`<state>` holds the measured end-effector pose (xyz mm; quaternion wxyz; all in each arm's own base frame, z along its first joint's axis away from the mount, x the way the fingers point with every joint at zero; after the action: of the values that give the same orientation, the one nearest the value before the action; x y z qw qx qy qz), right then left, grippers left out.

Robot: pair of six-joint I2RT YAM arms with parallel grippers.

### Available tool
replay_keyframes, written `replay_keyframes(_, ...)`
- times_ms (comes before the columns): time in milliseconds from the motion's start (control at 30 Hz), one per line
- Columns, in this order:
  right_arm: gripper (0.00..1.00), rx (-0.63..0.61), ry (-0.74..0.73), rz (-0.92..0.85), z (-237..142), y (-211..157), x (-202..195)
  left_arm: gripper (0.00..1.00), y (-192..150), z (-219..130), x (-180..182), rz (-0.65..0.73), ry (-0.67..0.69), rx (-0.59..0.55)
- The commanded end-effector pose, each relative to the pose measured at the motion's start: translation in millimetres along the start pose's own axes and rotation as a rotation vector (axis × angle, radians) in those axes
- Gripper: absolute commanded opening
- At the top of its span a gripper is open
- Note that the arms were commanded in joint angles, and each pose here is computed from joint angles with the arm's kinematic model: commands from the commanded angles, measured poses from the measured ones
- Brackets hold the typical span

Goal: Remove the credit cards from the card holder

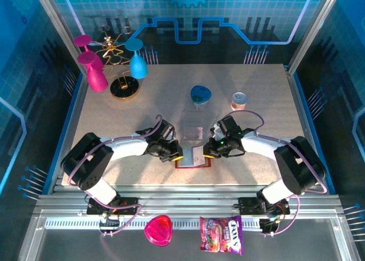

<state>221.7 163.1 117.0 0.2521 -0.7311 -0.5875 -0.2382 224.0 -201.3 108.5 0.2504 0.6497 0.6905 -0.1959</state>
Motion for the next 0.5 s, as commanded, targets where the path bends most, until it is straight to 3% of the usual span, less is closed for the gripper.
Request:
replay_keyframes(0,0.12,-0.006,0.027,-0.005,-3.4,-2.2,7.7,0.13,1.9,-3.4,-5.2,0.013,0.012,-0.003)
replay_keyframes(467,0.13,0.000,0.021,0.004,1.7,-8.7,7.7,0.14,1.0,-6.3,-5.1,0.018,0.012,-0.012)
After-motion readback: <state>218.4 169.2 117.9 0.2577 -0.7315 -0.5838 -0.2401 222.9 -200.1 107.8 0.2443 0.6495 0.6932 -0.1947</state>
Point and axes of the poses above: each hand's point on the last joint's axis, 136 mm out from that joint toward the fingers, its own z axis out along the fingers, its own x axis along the line the jaws close on, y = z × x, the point moved 10 cm from there along -z, back along the fingers, and after that the axes turned 10 degrees about z, right-handed, at the moved point
